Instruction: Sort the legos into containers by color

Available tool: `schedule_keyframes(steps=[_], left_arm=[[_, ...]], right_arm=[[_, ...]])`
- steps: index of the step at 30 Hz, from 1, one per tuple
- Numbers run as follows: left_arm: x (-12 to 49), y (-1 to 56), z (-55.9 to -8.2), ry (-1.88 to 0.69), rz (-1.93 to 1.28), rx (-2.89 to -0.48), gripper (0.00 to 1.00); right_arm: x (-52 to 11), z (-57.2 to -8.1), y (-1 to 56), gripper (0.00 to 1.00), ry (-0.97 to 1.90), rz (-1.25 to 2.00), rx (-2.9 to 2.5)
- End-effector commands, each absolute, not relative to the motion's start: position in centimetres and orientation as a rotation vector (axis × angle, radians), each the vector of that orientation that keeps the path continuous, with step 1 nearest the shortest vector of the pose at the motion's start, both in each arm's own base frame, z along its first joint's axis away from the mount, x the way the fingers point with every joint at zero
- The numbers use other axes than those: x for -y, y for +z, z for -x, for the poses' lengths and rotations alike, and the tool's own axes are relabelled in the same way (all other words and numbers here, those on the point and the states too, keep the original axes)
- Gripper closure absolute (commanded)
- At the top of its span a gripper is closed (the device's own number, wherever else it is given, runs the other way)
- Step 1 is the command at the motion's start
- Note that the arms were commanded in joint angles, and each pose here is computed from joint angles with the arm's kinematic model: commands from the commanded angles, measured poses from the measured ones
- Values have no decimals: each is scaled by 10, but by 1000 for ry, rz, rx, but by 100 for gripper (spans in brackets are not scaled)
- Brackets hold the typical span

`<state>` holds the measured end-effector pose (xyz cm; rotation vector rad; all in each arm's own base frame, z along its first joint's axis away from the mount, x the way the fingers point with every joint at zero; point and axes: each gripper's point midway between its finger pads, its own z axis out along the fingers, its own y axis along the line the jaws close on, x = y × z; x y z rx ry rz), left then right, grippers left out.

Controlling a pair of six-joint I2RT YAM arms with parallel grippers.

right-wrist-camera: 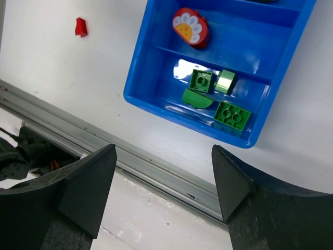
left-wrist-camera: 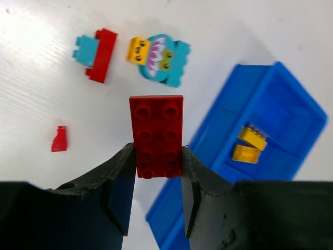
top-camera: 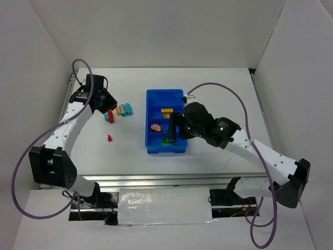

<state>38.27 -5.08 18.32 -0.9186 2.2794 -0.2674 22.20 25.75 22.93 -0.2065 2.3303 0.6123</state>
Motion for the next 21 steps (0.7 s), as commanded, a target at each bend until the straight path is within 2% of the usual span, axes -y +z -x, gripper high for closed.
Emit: schedule_keyframes(steps=[1, 7, 12, 18, 21], left_arm=[[74, 228, -389, -349, 854, -2229, 100], [151, 267, -388, -494, 663, -2211, 100], [232, 265, -381, -647, 413, -2248, 100], [289, 223, -370, -634, 288, -2359, 100], [299, 195, -366, -590, 277, -2422, 95]], right_arm=[[-246, -231, 257, 19, 618, 108, -2271], [-200, -245, 284, 19, 538, -132, -2180], [-165, -244, 316, 18, 561, -273, -2060], [-152, -236, 319, 18, 568, -269, -2053], [-149, -232, 314, 18, 572, -270, -2056]])
